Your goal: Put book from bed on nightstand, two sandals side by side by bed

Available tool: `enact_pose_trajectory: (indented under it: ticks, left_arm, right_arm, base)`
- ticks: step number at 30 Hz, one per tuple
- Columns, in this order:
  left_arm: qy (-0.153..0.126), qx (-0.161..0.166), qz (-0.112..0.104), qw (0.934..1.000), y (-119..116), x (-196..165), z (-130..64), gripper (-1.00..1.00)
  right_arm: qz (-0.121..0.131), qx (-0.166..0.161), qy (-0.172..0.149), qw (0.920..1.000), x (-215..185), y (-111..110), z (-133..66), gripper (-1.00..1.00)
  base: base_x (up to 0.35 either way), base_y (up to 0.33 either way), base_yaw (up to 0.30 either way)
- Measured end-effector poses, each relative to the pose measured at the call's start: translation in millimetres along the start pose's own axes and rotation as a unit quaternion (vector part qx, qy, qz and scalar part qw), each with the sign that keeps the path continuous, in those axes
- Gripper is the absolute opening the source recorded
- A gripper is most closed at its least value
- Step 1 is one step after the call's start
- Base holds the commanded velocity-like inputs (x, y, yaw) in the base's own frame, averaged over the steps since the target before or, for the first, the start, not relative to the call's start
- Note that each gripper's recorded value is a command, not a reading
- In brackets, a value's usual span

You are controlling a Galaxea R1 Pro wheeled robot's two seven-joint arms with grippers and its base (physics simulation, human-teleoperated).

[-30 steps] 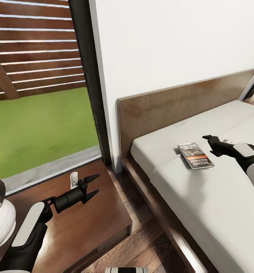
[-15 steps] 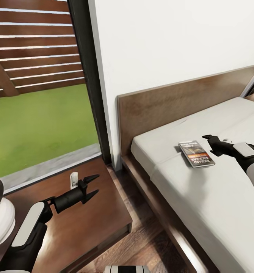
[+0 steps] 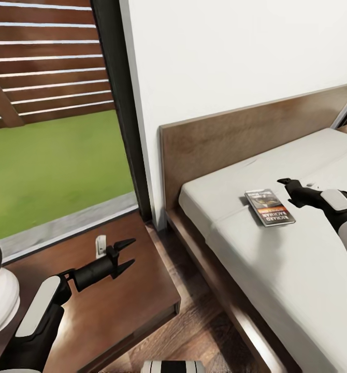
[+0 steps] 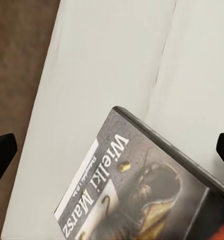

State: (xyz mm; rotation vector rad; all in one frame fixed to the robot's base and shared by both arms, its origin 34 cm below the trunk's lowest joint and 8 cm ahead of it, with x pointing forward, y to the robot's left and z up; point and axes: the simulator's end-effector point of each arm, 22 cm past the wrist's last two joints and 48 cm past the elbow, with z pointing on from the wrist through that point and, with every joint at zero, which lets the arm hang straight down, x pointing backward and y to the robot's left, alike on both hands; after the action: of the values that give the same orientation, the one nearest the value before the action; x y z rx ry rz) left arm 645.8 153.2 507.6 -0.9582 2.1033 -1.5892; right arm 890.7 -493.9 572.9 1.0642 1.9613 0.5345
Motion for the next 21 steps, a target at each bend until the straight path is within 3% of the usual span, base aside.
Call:
enact_pose_trajectory:
  ticks: [21]
  left_arm:
    - [0.002,-0.010,-0.010,0.9999,16.0,-0.5,3.8,1.00]
  right_arm:
    - [-0.002,0.009,0.010,0.9999,11.1,-12.7,13.1,1.00]
  base:
    - [0.000,0.000,0.000]
